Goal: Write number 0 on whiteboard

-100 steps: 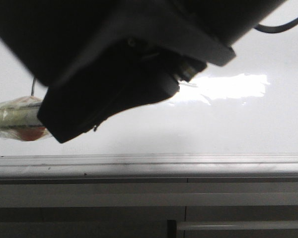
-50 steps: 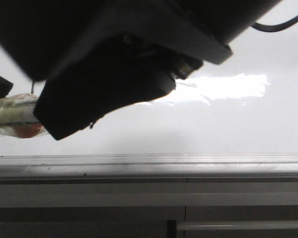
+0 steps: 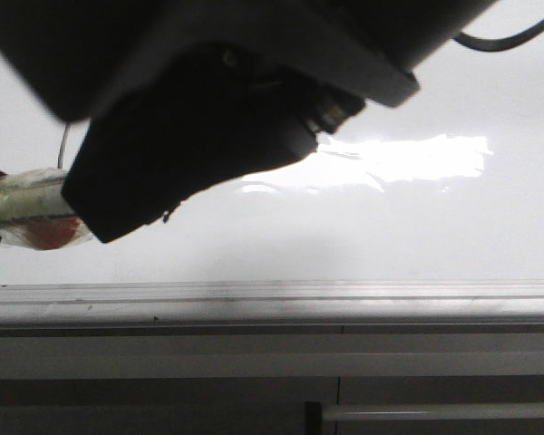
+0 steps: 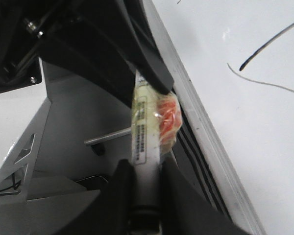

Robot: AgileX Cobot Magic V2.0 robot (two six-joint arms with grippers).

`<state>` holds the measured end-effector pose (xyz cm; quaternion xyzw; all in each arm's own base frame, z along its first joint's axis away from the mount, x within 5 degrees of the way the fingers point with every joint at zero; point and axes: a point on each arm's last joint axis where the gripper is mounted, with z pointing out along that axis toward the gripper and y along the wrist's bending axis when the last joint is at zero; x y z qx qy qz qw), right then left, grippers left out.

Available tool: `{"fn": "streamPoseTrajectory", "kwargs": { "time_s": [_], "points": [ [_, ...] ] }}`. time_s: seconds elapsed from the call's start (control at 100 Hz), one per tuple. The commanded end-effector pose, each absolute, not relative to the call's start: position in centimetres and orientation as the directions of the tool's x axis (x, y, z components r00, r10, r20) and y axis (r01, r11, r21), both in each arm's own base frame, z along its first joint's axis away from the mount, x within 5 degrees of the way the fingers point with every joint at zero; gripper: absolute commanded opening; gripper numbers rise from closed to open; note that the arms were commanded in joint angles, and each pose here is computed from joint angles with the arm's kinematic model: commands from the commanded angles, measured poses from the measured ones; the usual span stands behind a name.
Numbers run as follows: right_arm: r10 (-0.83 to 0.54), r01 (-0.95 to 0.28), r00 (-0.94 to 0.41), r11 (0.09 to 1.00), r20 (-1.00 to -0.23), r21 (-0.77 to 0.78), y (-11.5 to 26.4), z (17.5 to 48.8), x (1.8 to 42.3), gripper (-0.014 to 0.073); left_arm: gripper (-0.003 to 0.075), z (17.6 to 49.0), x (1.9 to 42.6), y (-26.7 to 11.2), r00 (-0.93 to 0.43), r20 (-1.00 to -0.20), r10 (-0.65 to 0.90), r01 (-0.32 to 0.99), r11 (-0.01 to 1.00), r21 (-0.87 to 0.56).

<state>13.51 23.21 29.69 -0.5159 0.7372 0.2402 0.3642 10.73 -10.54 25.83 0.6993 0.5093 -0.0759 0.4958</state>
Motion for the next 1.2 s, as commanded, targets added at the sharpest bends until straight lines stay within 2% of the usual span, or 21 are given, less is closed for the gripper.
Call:
{"fn": "streamPoseTrajectory", "kwargs": {
  "time_s": [0.0, 0.09, 0.16, 0.18, 0.21, 0.23, 0.25, 0.31, 0.34, 0.38, 0.51, 0.65, 0.73, 0.78, 0.94, 1.19],
  "points": [
    [-0.497, -0.923, -0.173, 0.384, -0.85, -0.037, 23.3, 31.8, 13.8, -0.0068, -0.002, 27.1, 11.0, -10.9, 0.441, -0.67, 0.597, 0.795, 0.085, 0.6],
    [-0.489, -0.92, -0.169, 0.389, -0.856, -0.04, 23.4, 31.9, 13.9, -0.0063, -0.002, 27.1, 11.0, -10.9, 0.441, -0.67, 0.597, 0.795, 0.085, 0.6],
    [-0.504, -0.923, -0.158, 0.381, -0.849, -0.054, 23.3, 31.8, 13.9, 0.0008, -0.002, 27.2, 11.2, -10.8, 0.401, -0.694, 0.598, 0.804, 0.134, 0.58],
    [-0.515, -0.925, -0.15, 0.375, -0.844, -0.065, 23.3, 31.7, 13.9, 0.005, -0.002, 27.3, 11.3, -10.8, 0.371, -0.712, 0.597, 0.809, 0.169, 0.564],
    [-0.53, -0.927, -0.137, 0.367, -0.837, -0.08, 23.2, 31.7, 13.9, 0.0158, -0.002, 27.4, 11.6, -10.7, 0.319, -0.741, 0.591, 0.814, 0.23, 0.533],
    [-0.533, -0.927, -0.135, 0.365, -0.835, -0.083, 23.2, 31.6, 13.9, 0.0177, -0.002, 27.4, 11.7, -10.6, 0.299, -0.752, 0.588, 0.815, 0.253, 0.522],
    [-0.535, -0.927, -0.135, 0.365, -0.834, -0.085, 23.2, 31.6, 13.9, 0.0258, -0.002, 27.5, 11.9, -10.6, 0.272, -0.765, 0.583, 0.813, 0.286, 0.507],
    [-0.53, -0.922, -0.133, 0.375, -0.838, -0.091, 22.8, 31.9, 14.1, 0.0421, -0.002, 27.6, 12.2, -10.4, 0.22, -0.79, 0.572, 0.803, 0.353, 0.479],
    [-0.521, -0.918, -0.133, 0.386, -0.843, -0.094, 22.5, 32.1, 14.2, 0.0465, -0.002, 27.7, 12.4, -10.3, 0.196, -0.805, 0.56, 0.798, 0.385, 0.463],
    [-0.504, -0.908, -0.133, 0.406, -0.853, -0.098, 21.9, 32.7, 14.4, 0.0484, -0.002, 27.9, 12.6, -10.2, 0.139, -0.843, 0.519, 0.793, 0.451, 0.409],
    [-0.451, -0.869, -0.128, 0.48, -0.883, -0.119, 19.2, 34.7, 15.0, 0.0421, -0.002, 28.5, 13.3, -9.9, -0.021, -0.928, 0.372, 0.743, 0.627, 0.235],
    [-0.405, -0.806, -0.115, 0.572, -0.907, -0.153, 15.0, 36.9, 14.6, 0.0258, -0.002, 28.7, 14.1, -9.1, -0.165, -0.968, 0.187, 0.631, 0.775, 0.042],
    [-0.386, -0.766, -0.122, 0.622, -0.914, -0.16, 12.7, 37.4, 14.0, 0.0033, -0.002, 28.3, 14.3, -8.7, -0.235, -0.967, 0.098, 0.569, 0.821, -0.055],
    [-0.384, -0.739, -0.136, 0.654, -0.913, -0.164, 11.4, 37.2, 13.7, -0.0076, -0.002, 28.0, 14.3, -8.6, -0.262, -0.963, 0.065, 0.547, 0.832, -0.093],
    [-0.391, -0.678, -0.162, 0.711, -0.906, -0.186, 8.5, 35.0, 12.0, -0.0069, -0.002, 27.2, 14.3, -8.2, -0.322, -0.947, 0.01, 0.494, 0.854, -0.159],
    [-0.396, -0.66, -0.193, 0.73, -0.898, -0.18, 7.4, 30.4, 10.6, -0.0069, -0.002, 26.9, 14.7, -7.9, -0.357, -0.934, -0.02, 0.43, 0.884, -0.183]
  ]
}}
